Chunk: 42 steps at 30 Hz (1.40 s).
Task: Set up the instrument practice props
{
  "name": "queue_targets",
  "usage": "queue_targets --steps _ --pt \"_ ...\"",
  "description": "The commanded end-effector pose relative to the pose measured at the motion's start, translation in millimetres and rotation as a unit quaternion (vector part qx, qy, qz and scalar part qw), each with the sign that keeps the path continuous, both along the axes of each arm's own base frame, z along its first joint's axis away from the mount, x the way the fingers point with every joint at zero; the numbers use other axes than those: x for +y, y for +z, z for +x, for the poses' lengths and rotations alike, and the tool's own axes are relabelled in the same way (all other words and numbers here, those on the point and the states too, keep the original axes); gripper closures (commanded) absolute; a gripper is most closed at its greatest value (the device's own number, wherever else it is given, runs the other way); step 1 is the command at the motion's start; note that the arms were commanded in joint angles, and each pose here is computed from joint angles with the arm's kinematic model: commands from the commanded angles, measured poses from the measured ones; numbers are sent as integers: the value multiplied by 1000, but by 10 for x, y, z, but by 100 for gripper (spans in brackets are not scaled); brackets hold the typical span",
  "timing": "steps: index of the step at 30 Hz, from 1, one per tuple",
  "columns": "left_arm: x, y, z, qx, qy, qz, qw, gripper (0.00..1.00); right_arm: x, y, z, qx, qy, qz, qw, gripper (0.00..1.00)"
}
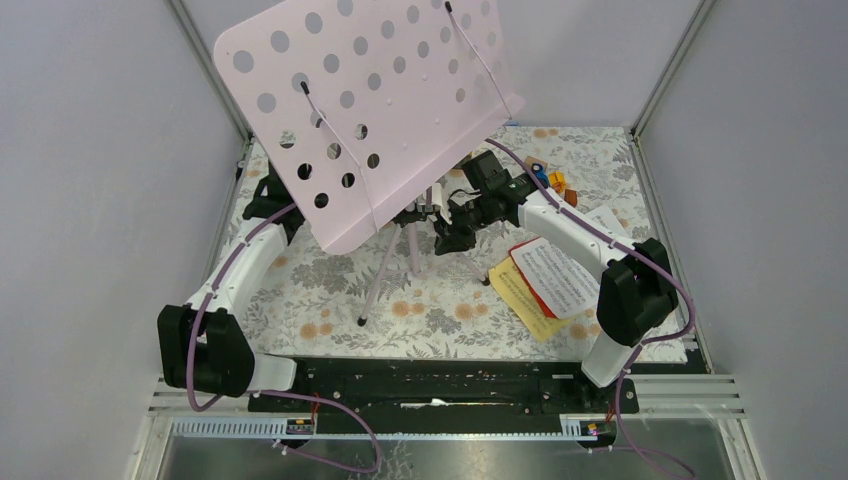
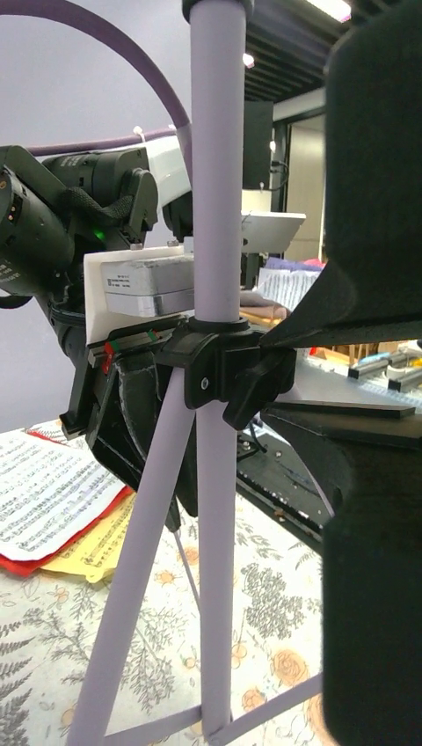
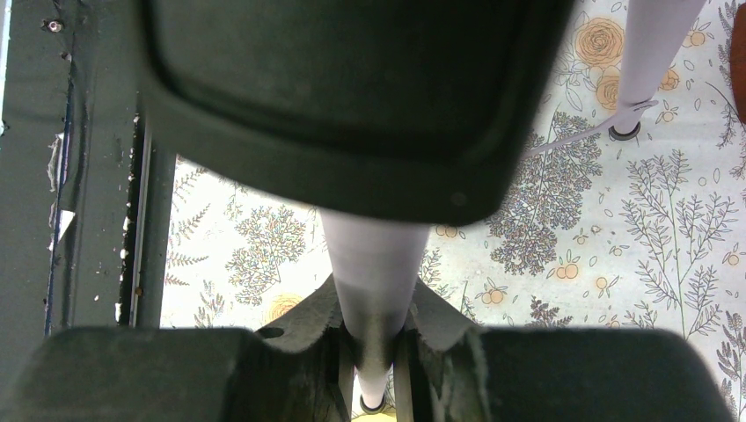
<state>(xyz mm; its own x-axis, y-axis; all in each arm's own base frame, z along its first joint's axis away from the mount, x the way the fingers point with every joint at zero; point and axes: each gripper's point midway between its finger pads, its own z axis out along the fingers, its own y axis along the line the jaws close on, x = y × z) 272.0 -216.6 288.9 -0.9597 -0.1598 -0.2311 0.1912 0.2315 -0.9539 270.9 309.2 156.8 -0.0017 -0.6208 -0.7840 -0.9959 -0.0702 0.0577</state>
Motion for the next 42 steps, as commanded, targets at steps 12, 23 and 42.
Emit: queue_targets --steps 12,23,42 --pt "50 -81 44 -295 -21 38 955 100 -286 -529 126 -21 -6 -103 994 100" --pt "68 34 -27 -423 -34 26 905 81 -286 -582 115 -17 -3 -106 994 100" --pt "58 166 197 -278 -4 -9 960 31 -298 -659 89 -14 2 -108 994 100"
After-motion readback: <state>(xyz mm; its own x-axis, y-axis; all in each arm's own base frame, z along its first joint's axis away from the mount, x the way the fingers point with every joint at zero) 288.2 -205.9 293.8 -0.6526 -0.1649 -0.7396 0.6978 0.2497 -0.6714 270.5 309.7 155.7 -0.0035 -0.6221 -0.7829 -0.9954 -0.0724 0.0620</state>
